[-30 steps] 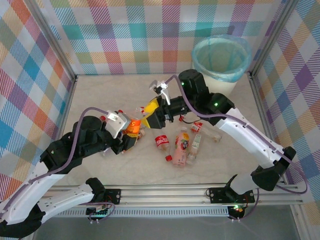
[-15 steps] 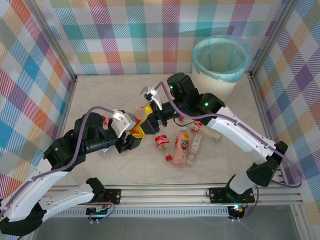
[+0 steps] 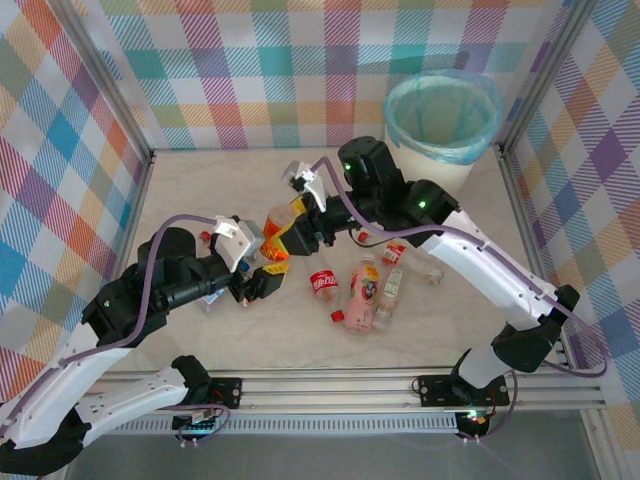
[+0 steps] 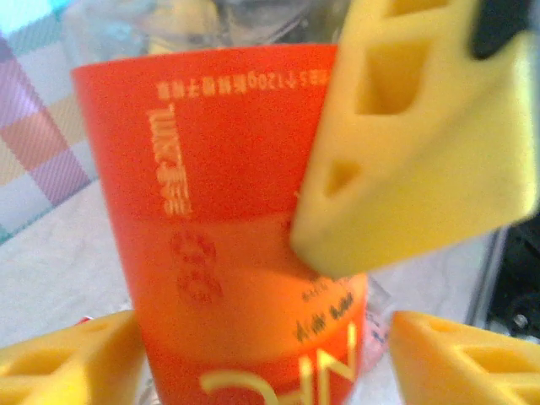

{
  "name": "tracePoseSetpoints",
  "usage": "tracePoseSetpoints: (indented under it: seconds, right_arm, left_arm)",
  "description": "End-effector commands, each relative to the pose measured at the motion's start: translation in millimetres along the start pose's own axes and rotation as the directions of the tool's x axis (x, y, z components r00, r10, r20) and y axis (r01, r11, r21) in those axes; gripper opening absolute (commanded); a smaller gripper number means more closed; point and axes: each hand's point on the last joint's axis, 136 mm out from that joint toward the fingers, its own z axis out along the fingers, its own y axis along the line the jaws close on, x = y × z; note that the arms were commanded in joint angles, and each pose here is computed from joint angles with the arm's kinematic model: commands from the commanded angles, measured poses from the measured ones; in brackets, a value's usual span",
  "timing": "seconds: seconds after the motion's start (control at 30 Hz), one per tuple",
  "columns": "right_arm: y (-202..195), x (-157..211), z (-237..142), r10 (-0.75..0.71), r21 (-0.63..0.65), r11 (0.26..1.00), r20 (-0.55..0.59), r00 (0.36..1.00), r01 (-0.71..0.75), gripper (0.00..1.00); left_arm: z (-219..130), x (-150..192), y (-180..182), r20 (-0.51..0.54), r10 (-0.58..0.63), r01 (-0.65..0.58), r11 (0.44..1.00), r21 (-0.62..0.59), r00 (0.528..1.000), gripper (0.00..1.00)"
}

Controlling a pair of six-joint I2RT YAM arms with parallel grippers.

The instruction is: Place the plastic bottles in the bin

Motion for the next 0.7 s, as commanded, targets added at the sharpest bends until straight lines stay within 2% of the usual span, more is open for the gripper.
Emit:
tracePoseSetpoints:
  seconds: [0.0,0.07,0.17,0.27,0.3,0.33,0.43,0.5,0.57,0.67]
  right_arm:
    - [-23,-16,-19,-0.006,0.163,0.987,0.027,1.0,0.002,0.49]
    - [-40,-23,-36,-0.013,0.27,0.963,0.042,0.999,0.001,0.49]
    - [-73,-34,-70,-0.025,0.451,0.892,0.082,0.996,-0.015,0.48]
    - [-108,-46,-111,-0.026,0.598,0.799,0.135,0.991,-0.061,0.48]
    - [-121,-51,-127,-0.036,0.658,0.749,0.154,0.988,-0.075,0.48]
    - [-131,-54,-141,-0.049,0.711,0.698,0.164,0.985,-0.084,0.48]
    - [-161,-69,-189,-0.13,0.862,0.499,0.173,0.976,-0.087,0.48]
    - [-179,-82,-225,-0.197,0.936,0.339,0.165,0.966,-0.09,0.47]
    - [-193,-95,-260,-0.244,0.976,0.185,0.158,0.957,-0.114,0.46]
    - [-218,-100,-298,-0.253,0.987,0.031,0.159,0.954,-0.157,0.46]
  left_arm:
    - [-12,-37,18,0.152,-0.008,0.024,0.995,-0.101,0.988,0.83]
    - [-16,-51,27,0.208,-0.026,0.057,0.987,-0.148,0.978,0.87]
    - [-14,-73,32,0.285,-0.043,0.09,0.984,-0.156,0.958,0.9]
    - [2,-92,34,0.303,-0.06,0.109,0.983,-0.148,0.951,0.91]
    - [11,-93,37,0.289,-0.072,0.12,0.981,-0.153,0.955,0.9]
    - [17,-104,40,0.318,-0.079,0.135,0.978,-0.158,0.945,0.9]
    - [50,-117,51,0.331,-0.127,0.195,0.964,-0.179,0.935,0.9]
    - [77,-128,59,0.327,-0.171,0.24,0.954,-0.182,0.929,0.89]
    - [104,-136,65,0.303,-0.216,0.277,0.944,-0.177,0.928,0.89]
    - [150,-143,73,0.258,-0.284,0.329,0.932,-0.151,0.923,0.89]
